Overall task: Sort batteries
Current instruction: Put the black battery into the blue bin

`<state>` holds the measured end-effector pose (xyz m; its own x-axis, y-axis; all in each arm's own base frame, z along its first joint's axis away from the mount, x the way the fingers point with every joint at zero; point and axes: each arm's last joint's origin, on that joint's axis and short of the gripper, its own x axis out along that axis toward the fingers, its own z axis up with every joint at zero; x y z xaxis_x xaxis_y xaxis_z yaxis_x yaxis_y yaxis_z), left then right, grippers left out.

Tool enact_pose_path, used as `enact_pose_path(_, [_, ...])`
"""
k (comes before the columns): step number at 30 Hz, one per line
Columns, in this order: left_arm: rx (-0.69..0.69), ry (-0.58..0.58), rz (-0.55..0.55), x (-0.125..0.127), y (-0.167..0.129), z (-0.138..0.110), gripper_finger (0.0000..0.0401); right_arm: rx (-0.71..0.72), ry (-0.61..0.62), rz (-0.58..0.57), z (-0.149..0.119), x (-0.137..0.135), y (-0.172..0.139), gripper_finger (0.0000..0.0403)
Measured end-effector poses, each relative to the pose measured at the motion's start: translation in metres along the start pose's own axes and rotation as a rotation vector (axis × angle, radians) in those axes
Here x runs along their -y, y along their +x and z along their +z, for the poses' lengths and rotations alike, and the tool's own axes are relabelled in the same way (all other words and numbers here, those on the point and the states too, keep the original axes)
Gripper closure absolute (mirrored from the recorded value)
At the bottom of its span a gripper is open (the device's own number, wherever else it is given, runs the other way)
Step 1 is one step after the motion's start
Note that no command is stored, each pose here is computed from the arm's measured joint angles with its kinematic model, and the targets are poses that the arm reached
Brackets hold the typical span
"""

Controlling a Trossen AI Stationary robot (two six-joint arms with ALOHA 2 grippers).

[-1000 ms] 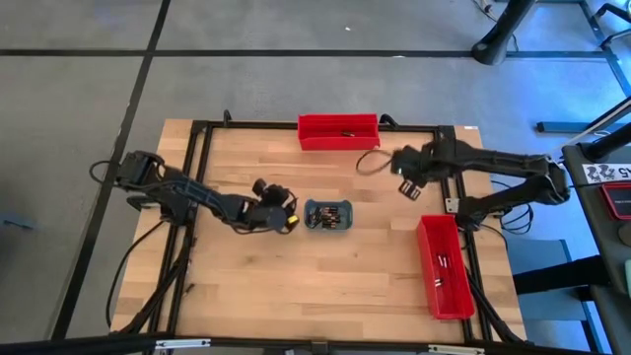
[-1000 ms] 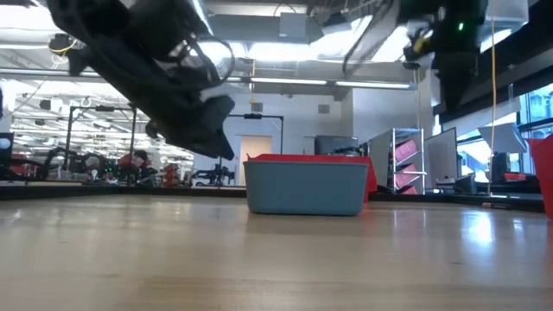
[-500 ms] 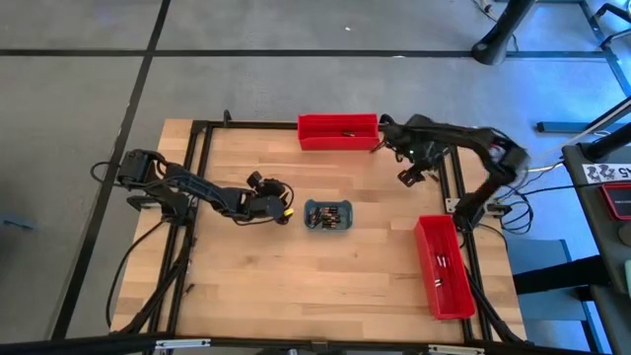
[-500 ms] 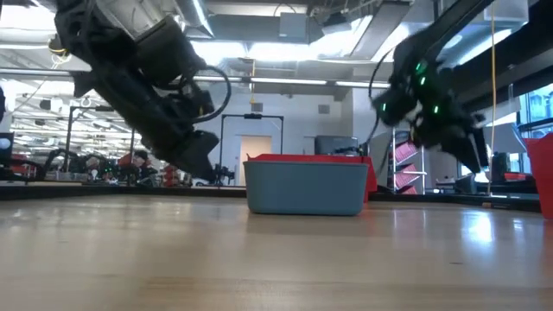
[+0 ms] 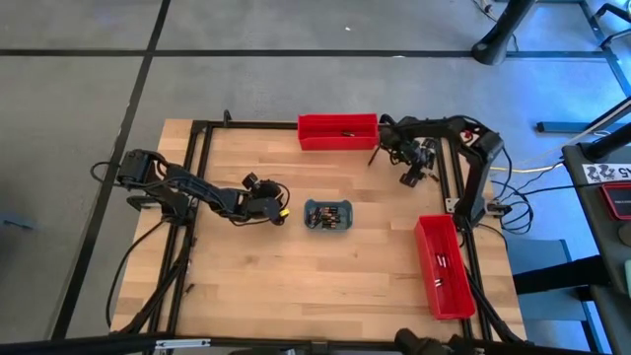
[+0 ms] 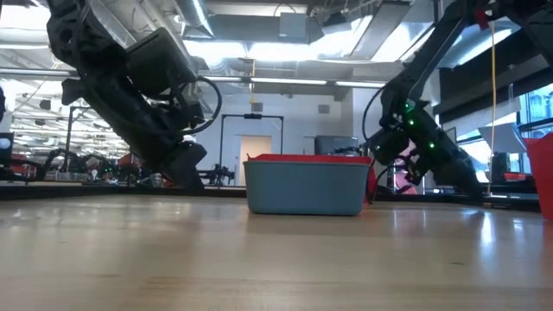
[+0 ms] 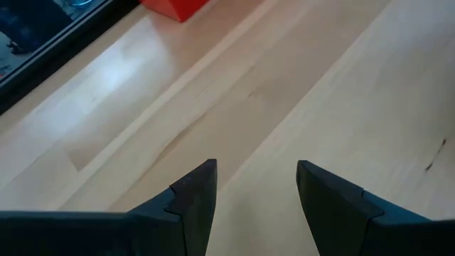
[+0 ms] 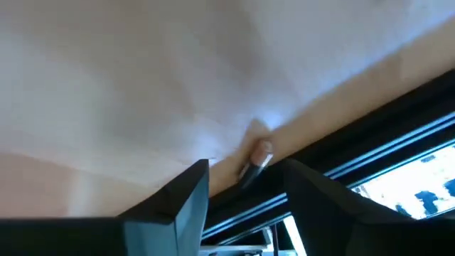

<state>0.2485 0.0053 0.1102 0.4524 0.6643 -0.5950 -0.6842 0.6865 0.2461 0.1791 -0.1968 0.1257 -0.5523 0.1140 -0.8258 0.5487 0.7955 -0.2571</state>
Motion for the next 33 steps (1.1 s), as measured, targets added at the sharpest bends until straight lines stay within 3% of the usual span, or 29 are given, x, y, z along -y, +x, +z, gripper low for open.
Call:
enact_pose_path(7, [0.002,-0.031,-0.004,0.000,0.000,0.000,0.0217,-0.009,0.076,0.044,-0.001,0.024,0.006,0.0244])
enact_pose_path(15, [0.016,-0.045,-0.012,0.001,0.000,0.002,0.0217,0.008,0.026,0.093,-0.001,0.013,0.011,0.0270])
enact_pose_path(22, [0.016,-0.034,-0.011,0.001,0.000,0.002,0.0217,-0.035,-0.046,0.012,-0.006,-0.001,0.019,0.0287])
enact_pose_path(33, [0.016,-0.035,-0.011,0.001,0.000,0.002,0.0217,-0.055,-0.082,0.009,-0.009,-0.004,0.021,0.0290])
